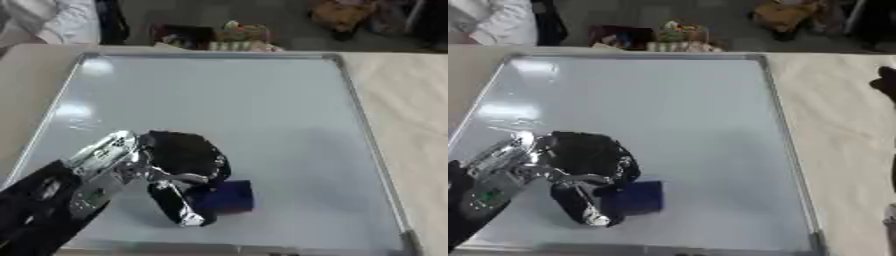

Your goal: Wipe the whiteboard clean with a brush.

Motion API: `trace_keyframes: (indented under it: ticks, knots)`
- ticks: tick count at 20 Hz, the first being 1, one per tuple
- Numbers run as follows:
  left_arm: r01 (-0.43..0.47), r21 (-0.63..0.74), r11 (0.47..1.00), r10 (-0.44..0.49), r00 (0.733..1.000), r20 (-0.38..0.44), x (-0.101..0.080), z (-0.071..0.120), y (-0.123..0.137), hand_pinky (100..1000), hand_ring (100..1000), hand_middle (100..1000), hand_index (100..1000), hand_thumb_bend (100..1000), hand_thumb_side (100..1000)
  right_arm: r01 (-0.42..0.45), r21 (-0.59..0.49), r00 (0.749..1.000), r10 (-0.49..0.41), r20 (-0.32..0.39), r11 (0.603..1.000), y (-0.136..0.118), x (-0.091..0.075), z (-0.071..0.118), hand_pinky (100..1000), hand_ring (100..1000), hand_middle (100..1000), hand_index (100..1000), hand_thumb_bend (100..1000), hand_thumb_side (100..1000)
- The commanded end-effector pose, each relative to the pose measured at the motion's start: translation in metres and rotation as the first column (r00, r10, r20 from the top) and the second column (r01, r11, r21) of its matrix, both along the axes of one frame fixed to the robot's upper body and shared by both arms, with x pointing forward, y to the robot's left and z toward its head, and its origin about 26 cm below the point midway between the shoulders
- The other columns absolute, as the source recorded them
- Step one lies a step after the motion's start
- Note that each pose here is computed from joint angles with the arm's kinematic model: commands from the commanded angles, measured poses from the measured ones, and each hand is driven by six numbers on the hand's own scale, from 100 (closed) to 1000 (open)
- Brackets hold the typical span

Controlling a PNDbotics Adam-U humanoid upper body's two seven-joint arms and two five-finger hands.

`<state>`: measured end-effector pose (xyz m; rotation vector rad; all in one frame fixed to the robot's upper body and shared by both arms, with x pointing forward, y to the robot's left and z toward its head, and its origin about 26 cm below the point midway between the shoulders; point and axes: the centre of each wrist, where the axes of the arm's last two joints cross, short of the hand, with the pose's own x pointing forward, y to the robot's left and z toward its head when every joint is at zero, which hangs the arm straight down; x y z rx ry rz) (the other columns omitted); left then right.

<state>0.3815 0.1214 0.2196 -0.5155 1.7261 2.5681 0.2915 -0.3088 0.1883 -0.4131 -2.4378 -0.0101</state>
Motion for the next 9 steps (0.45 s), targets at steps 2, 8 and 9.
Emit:
trace_keyframes:
  ticks: [2,8,9]
  knots:
    - [0.06,-0.092,0.994,-0.047,0.988,0.144,-0.019,0.037,0.007,428,602,576,242,250,315,0.001,-0.01,1.0,0.0,0.019,1.0,-0.001,-0.001,0.006,875,850,576,910,102,1000]
    - [0.153,-0.192,0.969,-0.081,0.938,0.338,-0.059,0.077,0.02,457,624,594,219,349,240,0.004,-0.01,1.0,-0.003,0.021,1.0,-0.002,-0.001,0.007,873,848,578,909,100,1000]
    - [0.165,-0.19,0.968,-0.088,0.93,0.358,-0.063,0.079,0.022,459,626,596,218,355,242,0.004,-0.01,1.0,-0.004,0.021,1.0,-0.002,-0.001,0.007,873,848,578,908,100,1000]
